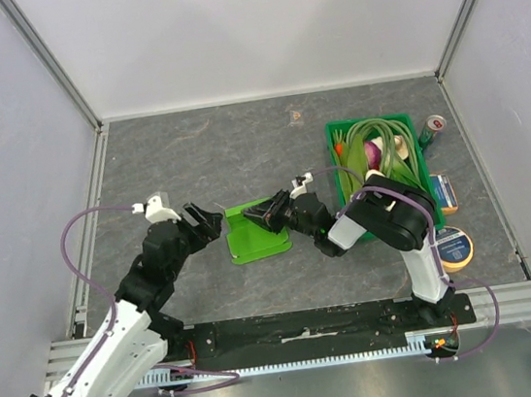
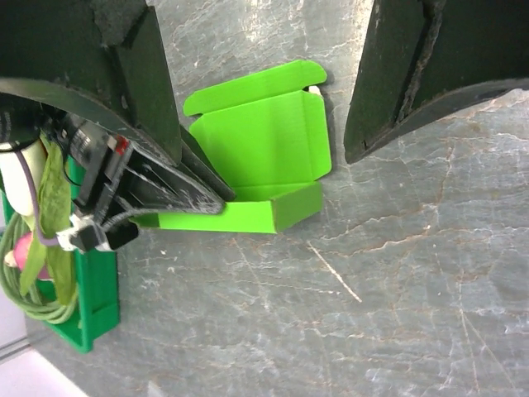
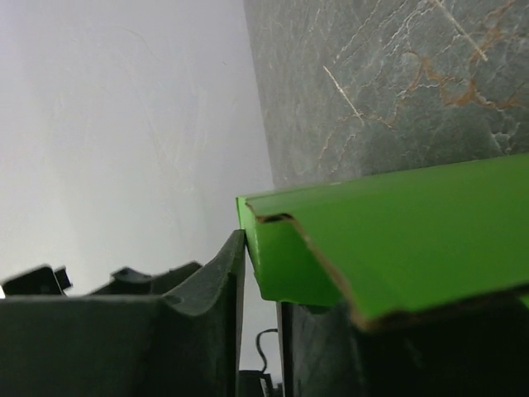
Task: Fold the paper box
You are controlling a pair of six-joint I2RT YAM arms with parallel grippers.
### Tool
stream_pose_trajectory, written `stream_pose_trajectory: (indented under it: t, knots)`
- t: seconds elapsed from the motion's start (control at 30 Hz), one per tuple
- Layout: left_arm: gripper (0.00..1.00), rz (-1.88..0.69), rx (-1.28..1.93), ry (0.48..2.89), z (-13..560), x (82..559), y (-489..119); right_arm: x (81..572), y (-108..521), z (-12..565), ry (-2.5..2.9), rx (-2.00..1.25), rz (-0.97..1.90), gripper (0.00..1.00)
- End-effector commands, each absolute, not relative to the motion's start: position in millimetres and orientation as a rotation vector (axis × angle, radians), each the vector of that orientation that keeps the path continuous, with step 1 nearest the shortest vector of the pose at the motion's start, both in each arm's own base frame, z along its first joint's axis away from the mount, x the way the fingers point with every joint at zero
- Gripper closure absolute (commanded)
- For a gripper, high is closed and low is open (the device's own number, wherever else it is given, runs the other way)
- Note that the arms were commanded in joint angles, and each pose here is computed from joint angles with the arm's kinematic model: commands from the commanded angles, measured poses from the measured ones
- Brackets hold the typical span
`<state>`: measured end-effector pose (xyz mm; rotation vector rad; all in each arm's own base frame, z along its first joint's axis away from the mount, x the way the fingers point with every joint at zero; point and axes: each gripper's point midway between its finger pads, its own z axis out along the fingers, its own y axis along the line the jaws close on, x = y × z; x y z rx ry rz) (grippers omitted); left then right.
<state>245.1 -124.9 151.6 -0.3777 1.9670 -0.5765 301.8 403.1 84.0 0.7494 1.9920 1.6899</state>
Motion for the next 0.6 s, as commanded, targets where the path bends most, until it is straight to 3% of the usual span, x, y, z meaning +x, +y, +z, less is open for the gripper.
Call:
stream_pose_trajectory:
  t: [0.0,0.07,0.13,0.2,0.23,0.27,0.33,0.47,0.57]
  knots:
    - [0.15,-0.717,-0.334,2.058,152,252,-141,298,403,89,2.015,0.623,1.613,0.7]
    - [0.15,-0.731,-0.29,2.065,149,256,-147,296,401,90,2.037,0.556,1.576,0.6]
    - [0.19,-0.711,-0.256,2.045,152,262,-147,296,397,99,2.029,0.501,1.558,0.55]
    - [0.25,-0.672,-0.204,2.048,146,264,-145,293,391,107,2.039,0.412,1.518,0.43]
    - [0.27,-0.662,-0.192,2.04,145,266,-145,292,389,110,2.046,0.378,1.502,0.35]
    - [0.29,-0.645,-0.178,2.043,142,267,-143,289,385,107,2.079,0.34,1.462,0.16]
    - [0.31,-0.613,-0.146,2.066,126,266,-142,283,381,127,2.052,0.147,1.404,0.07]
    - [0.35,-0.6,-0.116,2.123,105,260,-144,271,341,118,2.153,-0.112,1.126,0.06]
    - [0.29,-0.613,-0.164,2.124,104,263,-146,280,299,120,2.16,-0.274,0.877,0.05]
